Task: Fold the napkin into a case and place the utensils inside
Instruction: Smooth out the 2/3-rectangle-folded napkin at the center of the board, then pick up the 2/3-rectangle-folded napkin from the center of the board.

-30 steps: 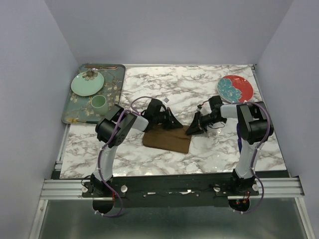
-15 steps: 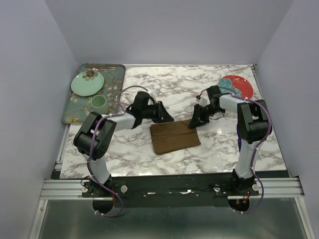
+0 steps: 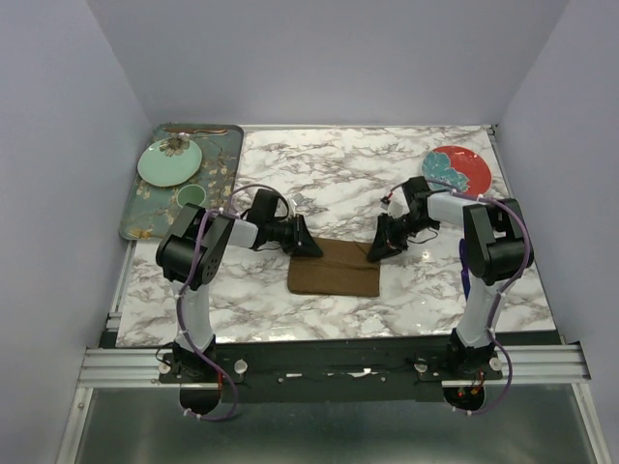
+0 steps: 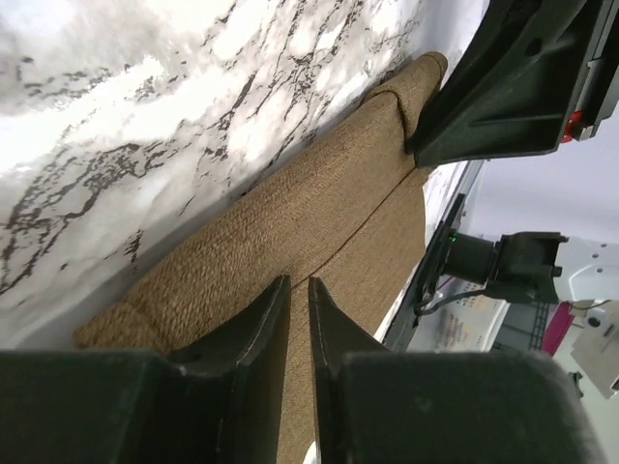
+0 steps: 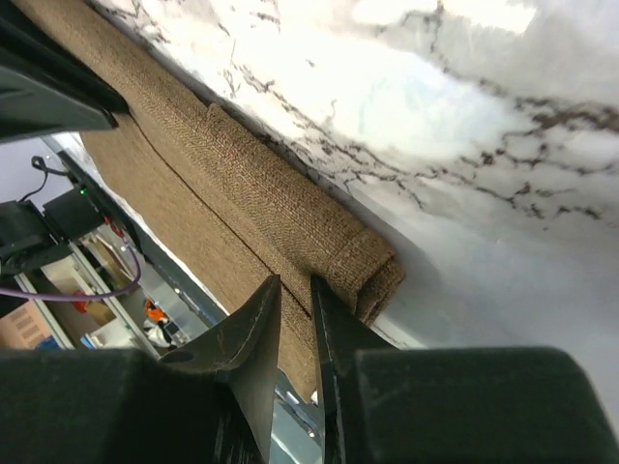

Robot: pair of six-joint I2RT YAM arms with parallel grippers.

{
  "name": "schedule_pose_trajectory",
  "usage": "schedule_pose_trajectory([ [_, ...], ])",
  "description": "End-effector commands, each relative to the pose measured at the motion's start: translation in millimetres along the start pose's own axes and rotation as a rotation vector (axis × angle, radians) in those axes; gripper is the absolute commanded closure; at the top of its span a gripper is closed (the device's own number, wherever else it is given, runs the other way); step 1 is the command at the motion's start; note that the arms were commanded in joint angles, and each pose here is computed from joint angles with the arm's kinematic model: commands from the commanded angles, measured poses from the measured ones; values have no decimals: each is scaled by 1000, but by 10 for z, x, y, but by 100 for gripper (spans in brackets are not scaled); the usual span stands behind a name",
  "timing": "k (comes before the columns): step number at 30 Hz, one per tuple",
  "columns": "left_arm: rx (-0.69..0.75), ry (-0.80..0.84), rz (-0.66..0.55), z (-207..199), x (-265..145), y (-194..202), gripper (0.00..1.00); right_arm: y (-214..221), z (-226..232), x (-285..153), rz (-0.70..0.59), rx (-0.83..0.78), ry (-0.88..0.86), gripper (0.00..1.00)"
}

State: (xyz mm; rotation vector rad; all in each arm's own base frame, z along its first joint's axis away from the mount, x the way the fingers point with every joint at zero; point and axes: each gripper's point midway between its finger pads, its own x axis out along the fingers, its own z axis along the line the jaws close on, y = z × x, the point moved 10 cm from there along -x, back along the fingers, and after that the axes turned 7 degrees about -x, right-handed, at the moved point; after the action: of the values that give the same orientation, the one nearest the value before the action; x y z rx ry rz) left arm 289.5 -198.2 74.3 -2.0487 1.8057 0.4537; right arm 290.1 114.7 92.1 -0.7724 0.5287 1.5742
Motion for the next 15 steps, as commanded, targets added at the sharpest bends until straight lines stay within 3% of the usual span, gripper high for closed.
schedule_pose_trajectory([
  [1,121,46,50,-88,-142,60,71,238,-238,120,85,23,161,72],
  [5,155,103,62,-266,-256,129,71,218,-239,121,76,25,158,72],
  [12,34,-68,54,250,-144,279,73,242,-251,115,77,4,174,72],
  [14,93,-76,28,169,-179,251,71,252,-249,113,77,-1,179,72],
  [15,187,-62,-3,3,-267,210,67,256,-250,114,78,-6,183,72],
])
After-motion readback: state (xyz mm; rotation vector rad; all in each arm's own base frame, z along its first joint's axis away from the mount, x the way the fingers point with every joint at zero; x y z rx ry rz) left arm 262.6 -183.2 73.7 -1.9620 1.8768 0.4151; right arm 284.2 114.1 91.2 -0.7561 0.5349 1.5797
